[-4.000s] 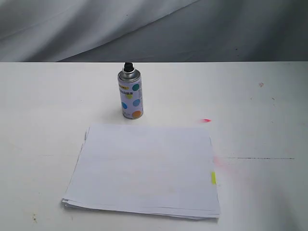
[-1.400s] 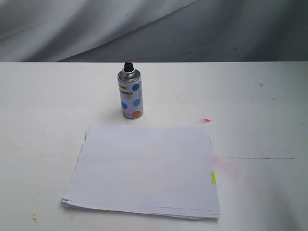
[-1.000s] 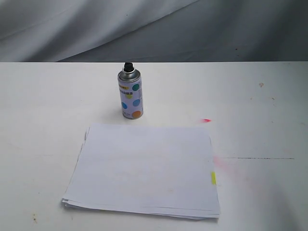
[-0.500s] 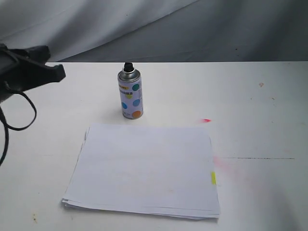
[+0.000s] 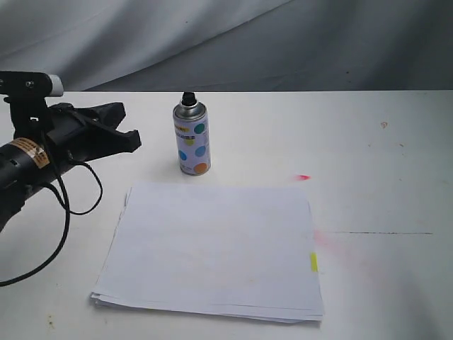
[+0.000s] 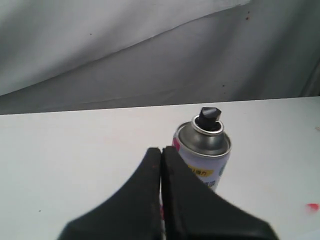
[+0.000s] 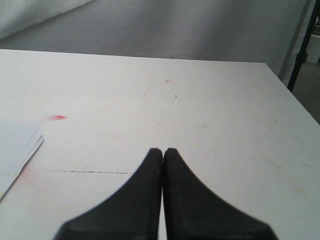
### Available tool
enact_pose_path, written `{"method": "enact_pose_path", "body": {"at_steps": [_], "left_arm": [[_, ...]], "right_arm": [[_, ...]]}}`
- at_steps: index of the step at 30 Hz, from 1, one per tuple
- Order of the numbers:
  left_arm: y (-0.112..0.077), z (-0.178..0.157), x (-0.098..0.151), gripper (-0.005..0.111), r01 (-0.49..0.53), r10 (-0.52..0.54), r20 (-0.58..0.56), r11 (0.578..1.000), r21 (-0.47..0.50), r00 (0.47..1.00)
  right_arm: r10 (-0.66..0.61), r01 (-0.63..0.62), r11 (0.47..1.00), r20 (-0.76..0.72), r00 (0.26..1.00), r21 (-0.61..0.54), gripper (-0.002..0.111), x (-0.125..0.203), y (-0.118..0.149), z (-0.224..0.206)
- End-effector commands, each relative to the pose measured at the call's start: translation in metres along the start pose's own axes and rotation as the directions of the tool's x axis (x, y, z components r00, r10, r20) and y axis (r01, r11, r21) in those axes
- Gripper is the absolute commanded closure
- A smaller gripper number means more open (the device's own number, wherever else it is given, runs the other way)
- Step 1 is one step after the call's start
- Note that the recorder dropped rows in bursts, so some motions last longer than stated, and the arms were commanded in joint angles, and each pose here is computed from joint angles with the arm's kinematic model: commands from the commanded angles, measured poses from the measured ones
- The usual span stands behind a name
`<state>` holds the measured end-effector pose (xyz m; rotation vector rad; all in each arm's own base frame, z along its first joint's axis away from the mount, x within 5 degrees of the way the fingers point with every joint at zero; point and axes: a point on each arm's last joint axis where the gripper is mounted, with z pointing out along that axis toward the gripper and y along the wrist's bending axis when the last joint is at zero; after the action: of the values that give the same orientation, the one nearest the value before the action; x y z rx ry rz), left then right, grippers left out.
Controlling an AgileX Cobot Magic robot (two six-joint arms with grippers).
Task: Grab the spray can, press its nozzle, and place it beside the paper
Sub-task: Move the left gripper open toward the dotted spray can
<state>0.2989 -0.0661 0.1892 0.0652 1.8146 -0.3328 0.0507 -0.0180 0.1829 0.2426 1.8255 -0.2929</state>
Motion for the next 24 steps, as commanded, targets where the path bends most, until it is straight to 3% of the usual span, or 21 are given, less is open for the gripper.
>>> {"method": "enact_pose_path", "body": {"at_steps": [1,3,5,7,12,17,24], "left_arm": [[-0.008,0.004,0.006,0.09,0.013,-0.013,0.0,0.995,0.095,1.0],[-0.012,0.006,0.007,0.07,0.016,-0.018,0.016,0.989,0.146,1.0],[-0.012,0.007,0.01,0.041,0.019,-0.022,0.017,0.989,0.144,1.0],[-0.01,0.008,0.009,0.031,0.039,-0.042,0.021,0.991,0.128,0.999],[-0.009,0.009,0.012,0.029,0.069,-0.072,0.018,0.99,0.126,0.997],[-0.005,0.028,0.031,0.011,0.115,-0.11,-0.05,0.987,0.109,0.993],[-0.005,0.038,0.03,0.011,0.114,-0.114,-0.001,0.984,0.134,0.993]], "right_arm": [[-0.001,0.001,1.0,0.006,1.0,0.01,0.108,0.001,-0.001,0.0],[-0.001,0.001,1.0,0.006,1.0,0.01,0.108,0.001,-0.001,0.0],[-0.001,0.001,1.0,0.006,1.0,0.01,0.108,0.001,-0.001,0.0],[-0.001,0.001,1.0,0.006,1.0,0.01,0.108,0.001,-0.001,0.0],[-0.001,0.001,1.0,0.006,1.0,0.01,0.108,0.001,-0.001,0.0],[-0.001,0.001,1.0,0.006,1.0,0.01,0.108,0.001,-0.001,0.0],[-0.001,0.001,1.0,0.006,1.0,0.01,0.108,0.001,-0.001,0.0]]}}
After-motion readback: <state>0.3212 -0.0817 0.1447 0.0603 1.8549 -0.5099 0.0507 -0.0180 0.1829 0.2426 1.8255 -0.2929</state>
